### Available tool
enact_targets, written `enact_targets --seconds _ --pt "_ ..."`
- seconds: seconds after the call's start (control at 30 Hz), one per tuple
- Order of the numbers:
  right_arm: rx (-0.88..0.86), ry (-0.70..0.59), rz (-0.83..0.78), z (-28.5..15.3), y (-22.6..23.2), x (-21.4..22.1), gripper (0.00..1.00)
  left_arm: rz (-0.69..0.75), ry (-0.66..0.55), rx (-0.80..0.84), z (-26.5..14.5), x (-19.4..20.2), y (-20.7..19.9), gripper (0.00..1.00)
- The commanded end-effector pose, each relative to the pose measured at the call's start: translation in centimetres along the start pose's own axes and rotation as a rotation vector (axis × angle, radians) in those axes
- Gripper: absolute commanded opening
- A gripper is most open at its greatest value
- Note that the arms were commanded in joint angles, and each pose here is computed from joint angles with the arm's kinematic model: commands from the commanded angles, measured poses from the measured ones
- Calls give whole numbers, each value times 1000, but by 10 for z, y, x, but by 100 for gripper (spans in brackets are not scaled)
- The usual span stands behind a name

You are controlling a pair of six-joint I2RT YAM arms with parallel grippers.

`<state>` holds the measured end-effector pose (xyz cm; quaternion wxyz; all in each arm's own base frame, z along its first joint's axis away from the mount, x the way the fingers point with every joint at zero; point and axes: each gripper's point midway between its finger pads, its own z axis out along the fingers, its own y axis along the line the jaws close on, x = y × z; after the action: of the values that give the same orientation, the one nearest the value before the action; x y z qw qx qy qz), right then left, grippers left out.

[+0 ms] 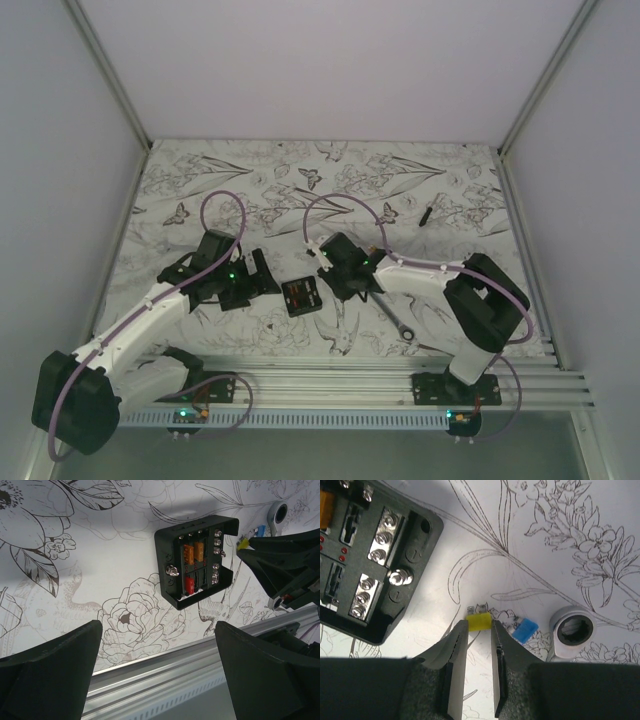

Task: Snap on the fuse box
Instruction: Pick up the fuse from the center of the board.

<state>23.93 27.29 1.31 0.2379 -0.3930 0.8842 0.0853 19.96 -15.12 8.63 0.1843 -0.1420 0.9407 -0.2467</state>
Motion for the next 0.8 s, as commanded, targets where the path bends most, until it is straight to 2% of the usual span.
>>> enact_targets --seconds 0.0,0.17,0.6,0.77 --pt "2 -2 -12 -9 1 6 24 -31 25 42 -2 3 -9 100" --pt "-30 -101 -15 -26 6 -17 23 -39 18 141 -7 -5 -33 95" --pt "-221 -450 -52 -101 36 -82 25 -4 20 419 -27 -27 -110 56" --pt "-267 -519 -65 -118 43 -92 27 13 34 469 -28 -28 -131 44"
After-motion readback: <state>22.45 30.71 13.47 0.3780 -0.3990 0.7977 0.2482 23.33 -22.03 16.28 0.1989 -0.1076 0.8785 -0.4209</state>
